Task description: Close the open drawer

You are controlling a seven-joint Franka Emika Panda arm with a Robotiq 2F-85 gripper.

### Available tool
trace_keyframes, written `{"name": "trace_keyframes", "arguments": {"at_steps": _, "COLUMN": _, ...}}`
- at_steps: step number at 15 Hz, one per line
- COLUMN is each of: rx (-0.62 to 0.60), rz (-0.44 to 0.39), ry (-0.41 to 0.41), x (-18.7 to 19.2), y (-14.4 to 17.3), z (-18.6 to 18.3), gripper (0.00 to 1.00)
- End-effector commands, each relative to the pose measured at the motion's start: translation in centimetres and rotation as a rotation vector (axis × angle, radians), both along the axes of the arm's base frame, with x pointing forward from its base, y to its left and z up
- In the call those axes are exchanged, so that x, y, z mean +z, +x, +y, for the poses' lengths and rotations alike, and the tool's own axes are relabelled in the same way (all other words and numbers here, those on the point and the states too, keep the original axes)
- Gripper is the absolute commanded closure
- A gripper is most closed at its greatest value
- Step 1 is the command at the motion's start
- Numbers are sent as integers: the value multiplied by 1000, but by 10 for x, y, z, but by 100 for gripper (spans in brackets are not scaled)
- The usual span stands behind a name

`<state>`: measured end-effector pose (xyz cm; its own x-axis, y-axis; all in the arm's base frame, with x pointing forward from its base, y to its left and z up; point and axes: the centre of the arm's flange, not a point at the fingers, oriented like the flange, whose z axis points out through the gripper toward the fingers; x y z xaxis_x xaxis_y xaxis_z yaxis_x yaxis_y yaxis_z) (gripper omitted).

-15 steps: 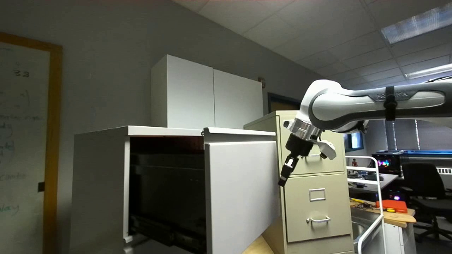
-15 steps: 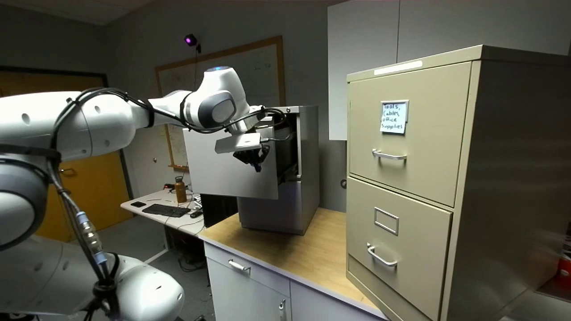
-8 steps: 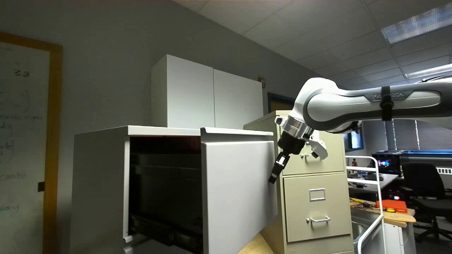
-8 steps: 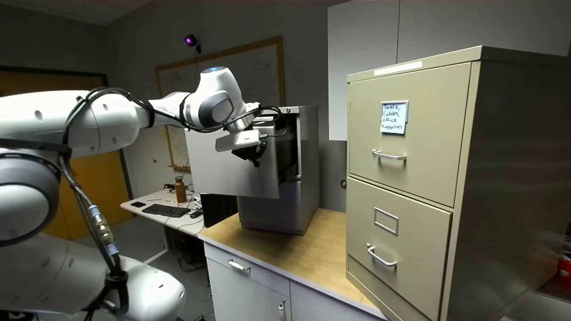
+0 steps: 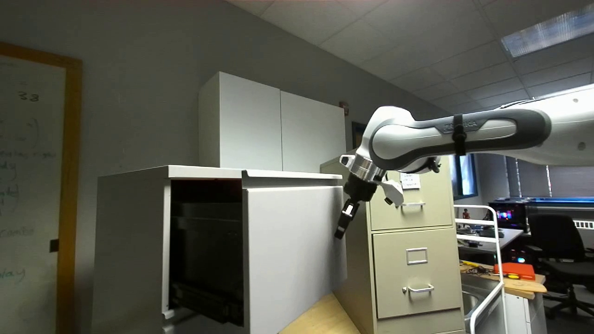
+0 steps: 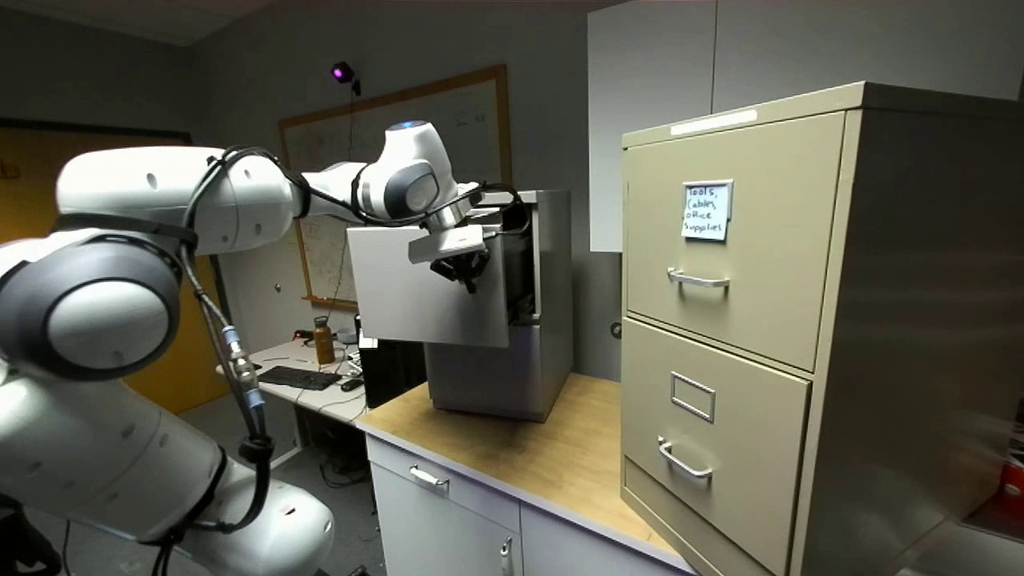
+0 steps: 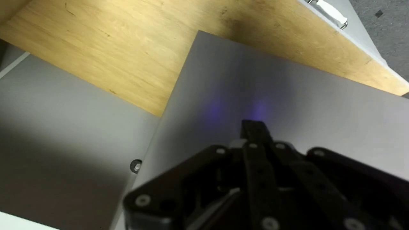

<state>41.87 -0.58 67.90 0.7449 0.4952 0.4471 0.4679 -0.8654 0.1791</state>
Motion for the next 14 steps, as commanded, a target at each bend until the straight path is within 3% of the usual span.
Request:
{"name": "trace_keyframes", "arguments": {"at_steps": 1, "rx": 39, "rz": -6, "ry": -6, "x": 29, "y": 67, "z": 1, "gripper": 99}}
{"name": "trace_keyframes", "arguments": {"at_steps": 14, "rx": 30, "rz": 16, "ry": -53, "x": 26, "y": 213, "z": 28, "gripper": 99}}
